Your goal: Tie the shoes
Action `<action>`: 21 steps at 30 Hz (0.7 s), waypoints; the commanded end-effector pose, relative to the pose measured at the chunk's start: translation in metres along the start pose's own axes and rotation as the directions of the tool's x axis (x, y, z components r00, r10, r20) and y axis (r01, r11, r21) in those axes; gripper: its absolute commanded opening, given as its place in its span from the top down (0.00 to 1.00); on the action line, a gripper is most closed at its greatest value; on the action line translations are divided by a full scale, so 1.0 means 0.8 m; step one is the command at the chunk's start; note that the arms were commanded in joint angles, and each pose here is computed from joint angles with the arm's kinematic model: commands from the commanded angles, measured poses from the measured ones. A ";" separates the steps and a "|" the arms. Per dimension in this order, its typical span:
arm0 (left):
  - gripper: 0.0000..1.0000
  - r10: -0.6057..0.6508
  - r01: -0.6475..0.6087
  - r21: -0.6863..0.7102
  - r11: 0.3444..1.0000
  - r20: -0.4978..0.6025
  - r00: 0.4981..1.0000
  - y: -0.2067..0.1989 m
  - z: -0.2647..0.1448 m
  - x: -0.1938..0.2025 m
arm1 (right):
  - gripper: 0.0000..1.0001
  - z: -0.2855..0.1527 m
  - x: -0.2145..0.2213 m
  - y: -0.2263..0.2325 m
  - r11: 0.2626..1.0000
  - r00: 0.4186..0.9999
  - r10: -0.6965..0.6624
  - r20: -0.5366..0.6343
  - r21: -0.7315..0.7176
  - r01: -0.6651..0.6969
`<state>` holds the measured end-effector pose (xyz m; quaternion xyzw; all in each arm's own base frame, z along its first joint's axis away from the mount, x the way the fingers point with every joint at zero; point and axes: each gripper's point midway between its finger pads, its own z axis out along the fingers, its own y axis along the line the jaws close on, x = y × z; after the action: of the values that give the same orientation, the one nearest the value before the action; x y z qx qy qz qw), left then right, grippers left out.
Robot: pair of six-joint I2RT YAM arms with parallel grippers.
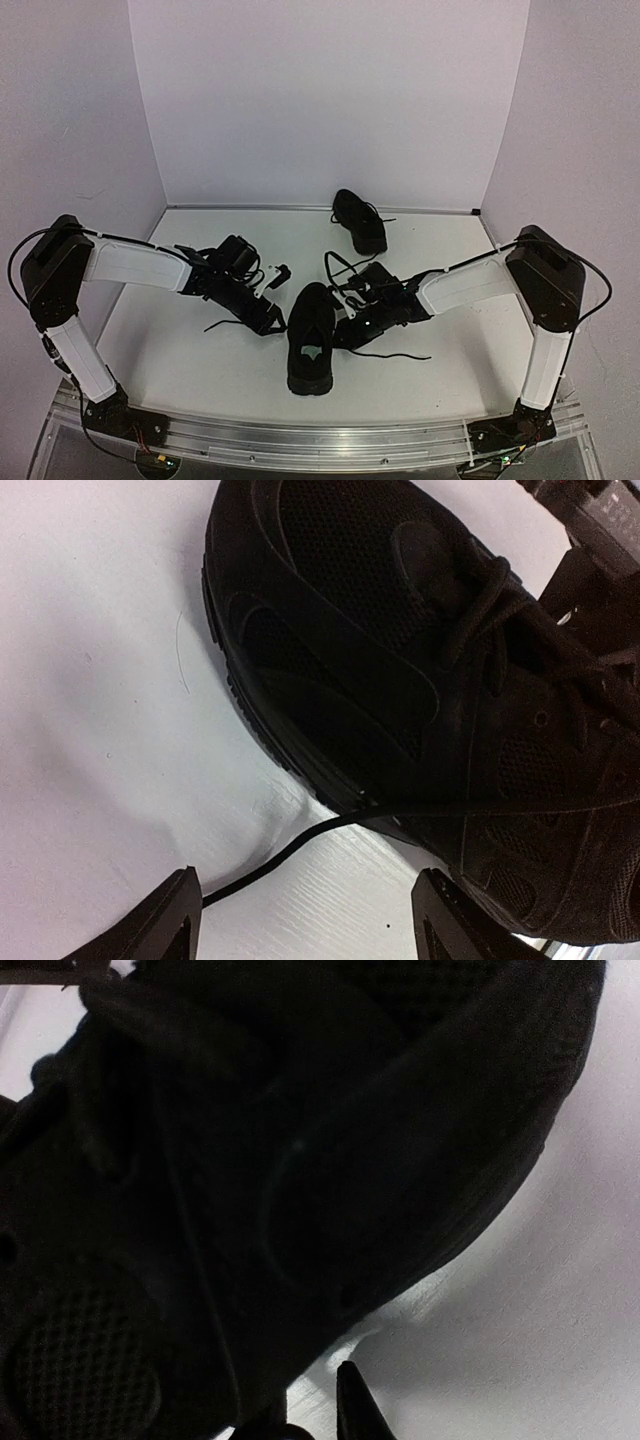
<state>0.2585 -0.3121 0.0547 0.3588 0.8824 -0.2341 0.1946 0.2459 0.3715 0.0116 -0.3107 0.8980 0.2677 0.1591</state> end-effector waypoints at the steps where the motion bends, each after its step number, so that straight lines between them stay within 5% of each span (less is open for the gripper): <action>1: 0.26 0.109 -0.108 -0.033 0.994 0.032 0.994 0.007 -0.001 -0.005 | 0.92 -0.006 -0.018 0.002 1.000 0.999 -0.009 0.048 0.004 0.009; 6: 0.28 0.183 -0.185 -0.056 0.981 -0.048 0.982 0.018 0.011 0.014 | 1.00 -0.011 -0.012 0.001 1.000 0.999 -0.001 0.043 0.004 0.000; 17: 0.36 0.279 -0.284 -0.039 0.958 -0.098 0.955 0.015 0.042 0.007 | 1.00 -0.014 -0.004 -0.010 0.999 0.999 0.037 0.034 0.007 -0.037; 21: 0.50 0.278 -0.281 -0.024 0.960 -0.084 0.957 0.011 0.050 0.006 | 1.00 -0.017 -0.005 -0.012 0.999 0.998 0.048 0.037 0.006 -0.049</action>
<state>0.2648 -0.3140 0.0156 0.4730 0.8451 -0.1654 0.1863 0.2488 0.3622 0.0082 -0.2936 0.9042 0.2682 0.1557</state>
